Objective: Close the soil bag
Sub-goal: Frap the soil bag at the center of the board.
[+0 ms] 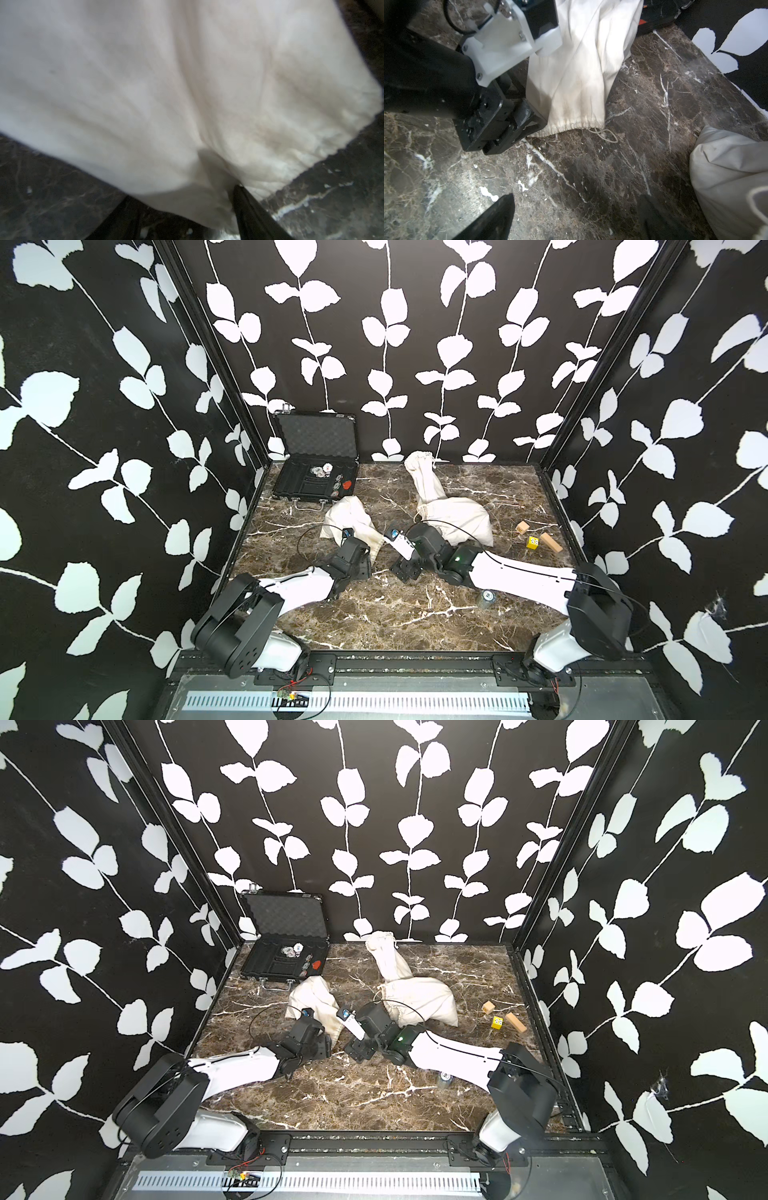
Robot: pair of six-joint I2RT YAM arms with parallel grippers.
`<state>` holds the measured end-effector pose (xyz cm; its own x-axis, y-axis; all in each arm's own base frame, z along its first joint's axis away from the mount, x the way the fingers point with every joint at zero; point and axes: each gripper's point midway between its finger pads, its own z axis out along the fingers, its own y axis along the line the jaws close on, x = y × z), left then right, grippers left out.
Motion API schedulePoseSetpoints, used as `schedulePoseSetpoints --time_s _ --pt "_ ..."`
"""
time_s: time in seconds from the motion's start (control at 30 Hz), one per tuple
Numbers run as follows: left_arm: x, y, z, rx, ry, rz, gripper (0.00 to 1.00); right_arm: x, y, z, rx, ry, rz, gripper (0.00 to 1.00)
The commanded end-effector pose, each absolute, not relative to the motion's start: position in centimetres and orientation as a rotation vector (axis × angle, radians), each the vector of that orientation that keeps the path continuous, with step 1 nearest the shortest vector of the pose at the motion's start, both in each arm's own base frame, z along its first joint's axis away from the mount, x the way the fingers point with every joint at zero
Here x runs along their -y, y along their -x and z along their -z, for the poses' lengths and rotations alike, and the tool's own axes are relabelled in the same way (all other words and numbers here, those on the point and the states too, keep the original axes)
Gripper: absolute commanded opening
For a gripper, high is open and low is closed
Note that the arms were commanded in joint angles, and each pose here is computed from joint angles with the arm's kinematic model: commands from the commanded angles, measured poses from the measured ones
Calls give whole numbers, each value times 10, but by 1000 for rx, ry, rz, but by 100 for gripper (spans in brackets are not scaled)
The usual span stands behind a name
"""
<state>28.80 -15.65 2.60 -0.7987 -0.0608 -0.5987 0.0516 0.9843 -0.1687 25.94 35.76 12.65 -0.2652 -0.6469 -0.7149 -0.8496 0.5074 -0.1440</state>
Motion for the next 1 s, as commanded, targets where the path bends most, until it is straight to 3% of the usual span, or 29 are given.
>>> schedulePoseSetpoints --time_s 0.0,0.1,0.27,0.67,0.97 --pt "165 -301 -34 -2435 22 268 62 -365 -270 -116 -1994 1239 -294 95" --pt "159 -302 -30 -2433 17 213 42 -365 -280 -104 -2005 1243 -266 94" --pt "153 -300 -38 -2412 -6 188 0 -369 -298 -85 -2011 1196 -327 92" --pt "121 -290 -87 -2313 43 186 0 -399 -319 -60 -1928 1220 -496 92" --pt "120 -289 -90 -2312 83 241 0 -426 -322 -42 -1904 1195 -643 88"
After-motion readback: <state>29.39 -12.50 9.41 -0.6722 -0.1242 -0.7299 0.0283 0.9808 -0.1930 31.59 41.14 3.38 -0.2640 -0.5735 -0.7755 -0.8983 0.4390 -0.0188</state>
